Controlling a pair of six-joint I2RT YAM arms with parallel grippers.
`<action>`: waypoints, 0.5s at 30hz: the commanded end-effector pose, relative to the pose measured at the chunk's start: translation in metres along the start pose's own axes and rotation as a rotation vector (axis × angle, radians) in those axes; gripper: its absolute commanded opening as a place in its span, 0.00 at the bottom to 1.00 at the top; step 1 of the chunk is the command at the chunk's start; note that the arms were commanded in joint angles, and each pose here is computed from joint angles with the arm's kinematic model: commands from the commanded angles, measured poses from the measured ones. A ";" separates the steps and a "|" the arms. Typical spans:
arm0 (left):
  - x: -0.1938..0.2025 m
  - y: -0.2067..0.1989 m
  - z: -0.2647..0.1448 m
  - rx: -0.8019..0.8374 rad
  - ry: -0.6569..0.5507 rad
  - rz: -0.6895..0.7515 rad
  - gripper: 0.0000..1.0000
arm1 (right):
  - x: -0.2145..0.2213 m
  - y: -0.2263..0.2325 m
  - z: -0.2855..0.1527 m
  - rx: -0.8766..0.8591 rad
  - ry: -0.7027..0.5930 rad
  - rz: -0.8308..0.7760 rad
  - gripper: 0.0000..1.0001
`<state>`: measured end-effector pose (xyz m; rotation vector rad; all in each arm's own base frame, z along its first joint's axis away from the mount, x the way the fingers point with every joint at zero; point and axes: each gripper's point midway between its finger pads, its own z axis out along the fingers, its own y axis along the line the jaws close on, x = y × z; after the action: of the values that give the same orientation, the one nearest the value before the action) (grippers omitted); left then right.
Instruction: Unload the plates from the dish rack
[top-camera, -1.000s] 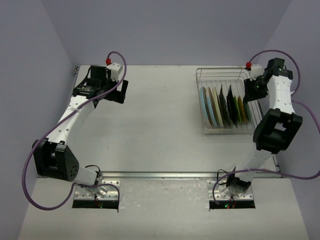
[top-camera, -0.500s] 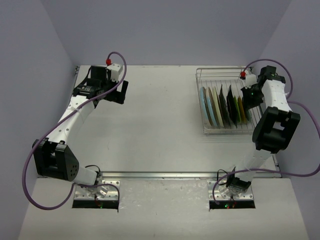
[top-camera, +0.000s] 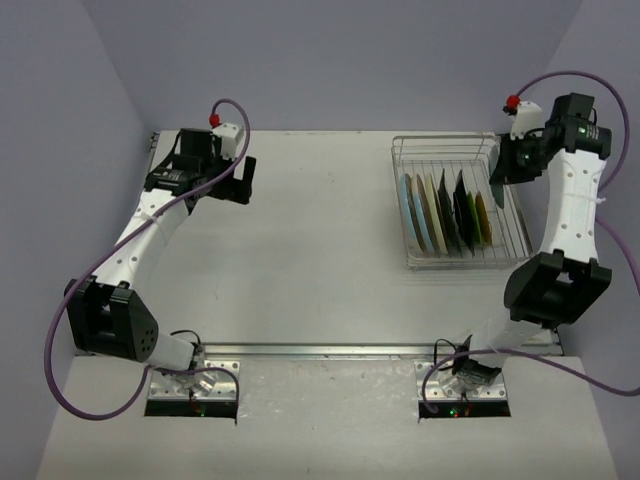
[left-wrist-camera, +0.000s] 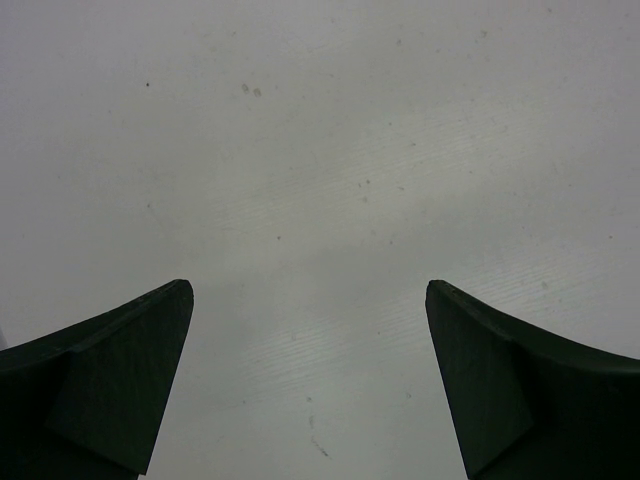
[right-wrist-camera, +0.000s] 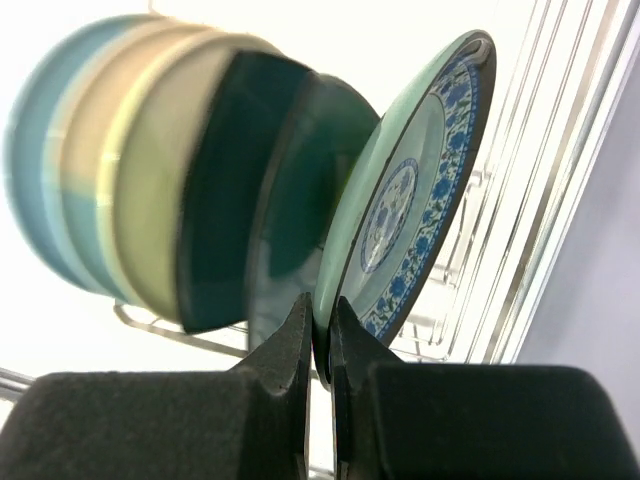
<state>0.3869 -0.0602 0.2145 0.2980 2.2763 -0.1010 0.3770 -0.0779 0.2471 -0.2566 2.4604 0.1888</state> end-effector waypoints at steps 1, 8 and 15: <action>-0.056 -0.025 -0.019 0.119 -0.177 -0.040 1.00 | -0.043 0.046 -0.030 -0.066 -0.210 -0.234 0.00; -0.117 -0.075 -0.060 0.418 -0.304 -0.056 0.99 | -0.076 0.161 -0.007 -0.029 -0.351 -0.891 0.00; -0.126 -0.106 -0.071 0.659 -0.206 -0.134 0.87 | -0.090 0.255 -0.001 0.089 -0.615 -1.323 0.00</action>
<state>0.4077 -0.1396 0.3501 0.3773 1.9668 -0.6155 0.3706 0.1565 0.2626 -1.3894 1.7297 -0.0267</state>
